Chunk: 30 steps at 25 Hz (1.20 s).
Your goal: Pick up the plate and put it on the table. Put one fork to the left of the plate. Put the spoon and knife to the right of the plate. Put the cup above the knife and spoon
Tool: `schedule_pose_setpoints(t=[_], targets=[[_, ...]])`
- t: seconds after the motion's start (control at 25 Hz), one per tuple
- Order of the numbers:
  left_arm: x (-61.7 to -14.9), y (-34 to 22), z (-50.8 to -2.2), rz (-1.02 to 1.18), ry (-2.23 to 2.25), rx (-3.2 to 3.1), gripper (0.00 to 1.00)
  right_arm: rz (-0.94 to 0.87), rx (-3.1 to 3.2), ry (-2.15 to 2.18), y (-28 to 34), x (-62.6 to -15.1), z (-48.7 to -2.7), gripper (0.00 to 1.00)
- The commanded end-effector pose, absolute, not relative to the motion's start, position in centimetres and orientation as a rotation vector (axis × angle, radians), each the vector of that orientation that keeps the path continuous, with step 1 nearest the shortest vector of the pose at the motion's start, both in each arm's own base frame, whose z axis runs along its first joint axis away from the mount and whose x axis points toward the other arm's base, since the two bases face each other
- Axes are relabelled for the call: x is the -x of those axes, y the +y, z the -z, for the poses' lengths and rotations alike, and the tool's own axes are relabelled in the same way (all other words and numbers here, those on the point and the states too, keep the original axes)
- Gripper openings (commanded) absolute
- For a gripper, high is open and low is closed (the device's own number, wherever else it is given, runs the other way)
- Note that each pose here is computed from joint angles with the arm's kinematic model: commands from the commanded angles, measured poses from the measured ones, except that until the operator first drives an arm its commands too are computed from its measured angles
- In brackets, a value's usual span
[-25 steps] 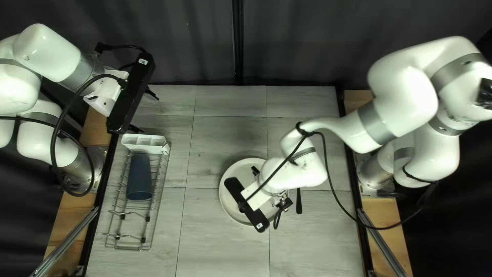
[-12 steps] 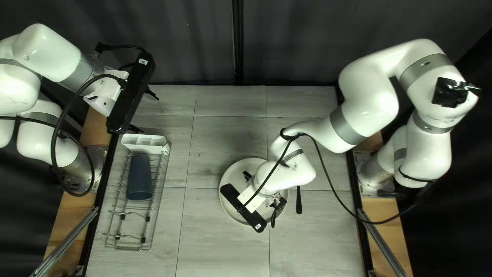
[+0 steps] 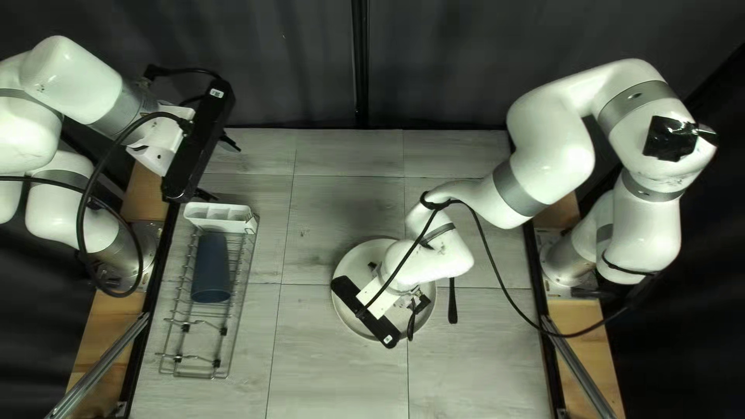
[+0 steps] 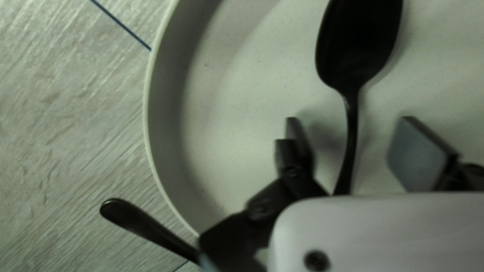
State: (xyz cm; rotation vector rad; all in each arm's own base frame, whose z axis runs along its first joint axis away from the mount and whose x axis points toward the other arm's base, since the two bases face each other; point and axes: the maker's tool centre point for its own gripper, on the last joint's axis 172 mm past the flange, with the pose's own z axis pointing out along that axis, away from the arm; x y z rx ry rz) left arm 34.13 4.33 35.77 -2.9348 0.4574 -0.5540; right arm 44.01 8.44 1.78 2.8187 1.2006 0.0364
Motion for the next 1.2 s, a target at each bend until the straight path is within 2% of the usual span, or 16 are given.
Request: schedule_pose_setpoints(t=[0.04,0.24,0.52,0.6,0.64,0.68,0.72,0.76,1.2], targets=[[-34.1,4.3,-35.8,0.554,0.457,2.935,1.00,-0.030,-2.820,1.202,8.5,-44.3,-2.0,1.00],[-34.1,4.3,-35.8,0.554,0.457,2.935,1.00,-0.027,-2.812,1.193,8.8,-44.4,-4.1,1.00],[-34.1,4.3,-35.8,0.554,0.457,2.935,1.00,-0.015,-2.828,1.178,8.5,-44.3,-2.1,1.00],[-34.1,4.3,-35.8,0.554,0.457,2.935,1.00,-0.016,-2.834,1.177,8.5,-44.3,-1.7,0.92],[-34.1,4.3,-35.8,0.554,0.457,2.935,1.00,-0.018,-2.835,1.177,8.5,-44.3,-1.7,0.70],[-34.1,4.3,-35.8,0.554,0.457,2.935,1.00,-0.021,-2.835,1.178,8.5,-44.3,-1.7,0.31],[-34.1,4.3,-35.8,0.554,0.457,2.935,1.00,-0.023,-2.835,1.179,8.5,-44.4,-1.8,0.05],[-34.1,4.3,-35.8,0.554,0.457,2.935,1.00,-0.024,-2.836,1.180,8.5,-44.4,-1.9,0.00],[-34.1,4.3,-35.8,0.554,0.457,2.935,1.00,-0.020,-2.831,1.193,8.5,-44.4,-2.2,0.00]])
